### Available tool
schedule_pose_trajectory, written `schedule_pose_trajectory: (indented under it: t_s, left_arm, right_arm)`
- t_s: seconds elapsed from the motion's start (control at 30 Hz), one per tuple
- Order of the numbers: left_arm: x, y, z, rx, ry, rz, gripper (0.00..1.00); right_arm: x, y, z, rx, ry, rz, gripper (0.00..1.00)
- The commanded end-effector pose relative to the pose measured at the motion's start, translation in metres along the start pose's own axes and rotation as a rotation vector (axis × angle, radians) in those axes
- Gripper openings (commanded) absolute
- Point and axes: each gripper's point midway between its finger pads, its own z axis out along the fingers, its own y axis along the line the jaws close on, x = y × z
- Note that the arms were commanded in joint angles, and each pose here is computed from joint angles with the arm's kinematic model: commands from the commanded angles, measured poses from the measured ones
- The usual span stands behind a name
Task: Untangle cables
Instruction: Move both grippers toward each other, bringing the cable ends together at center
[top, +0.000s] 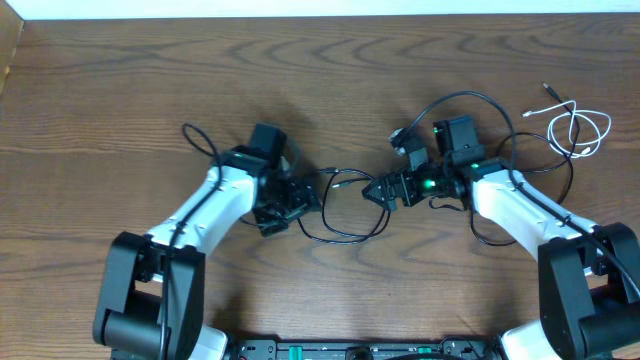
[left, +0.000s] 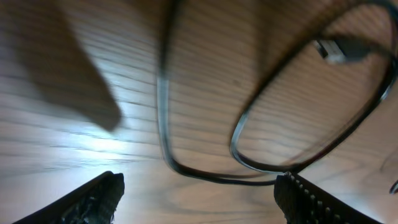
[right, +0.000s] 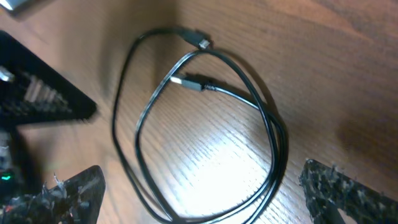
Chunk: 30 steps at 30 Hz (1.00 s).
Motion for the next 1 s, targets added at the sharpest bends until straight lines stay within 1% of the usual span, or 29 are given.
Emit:
schedule_pose_trajectory:
  t_s: [0.0,0.17,0.23,0.27,0.3,0.4,0.43,0.5,0.57,0.6,0.73,0.9,0.97]
  left_arm:
    - [-0.018,0.016,-0.012,-0.004,-0.032,-0.053,0.83]
    - [-0.025,0.027,-0.017,-0.002,-0.042,-0.095,0.83]
    - [-0.026,0.026,-0.017,-0.001,-0.042,-0.095,0.98]
    - [-0.026,0.026,-0.017,-0.001,-0.042,-0.095,0.98]
    - [-0.026,0.026,-0.017,-0.001,-0.042,-0.095,0.99]
    - [-0.026,0.026,-0.017,-0.001,-0.042,-0.095,0.99]
    - [-0.026,0.026,-0.017,-0.001,-0.042,-0.095,0.99]
    - [-0.026,0.026,-0.017,-0.001,-0.042,-0.095,0.99]
    - [-0.026,0.026,-0.017,-0.001,-0.042,-0.095,0.99]
    - [-0.026,0.026,-0.017,-0.001,-0.042,-0.095,0.99]
    - [-0.026,0.026,-0.017,-0.001,-0.042,-0.095,0.99]
    - [-0.026,0.026,-0.017,-0.001,-0.042,-0.095,0.99]
    - [-0.026,0.026,-0.017,-0.001,-0.042,-0.095,0.99]
  right_arm:
    - [-0.009,-0.014,0.004,0.195,0.022,-0.077,0.97]
    - [-0.004,-0.007,0.017,0.312,0.062,-0.195,0.97]
    - [0.000,0.001,0.024,0.340,0.084,-0.270,0.97]
    - [0.002,0.005,0.026,0.339,0.095,-0.300,0.98]
    - [0.009,0.017,0.033,0.319,0.124,-0.371,0.99]
    - [0.025,0.030,0.039,0.290,0.197,-0.484,0.99]
    - [0.032,0.032,0.039,0.281,0.229,-0.526,0.96]
    - [0.046,0.034,0.038,0.262,0.295,-0.599,0.84]
    - [0.061,0.034,0.035,0.234,0.372,-0.692,0.65]
    - [0.066,0.034,0.034,0.220,0.392,-0.721,0.60]
    - [0.079,0.041,0.033,0.134,0.441,-0.827,0.60]
    - [0.084,0.034,0.041,0.139,0.407,-0.849,0.64]
    - [0.089,0.033,0.044,0.126,0.400,-0.879,0.63]
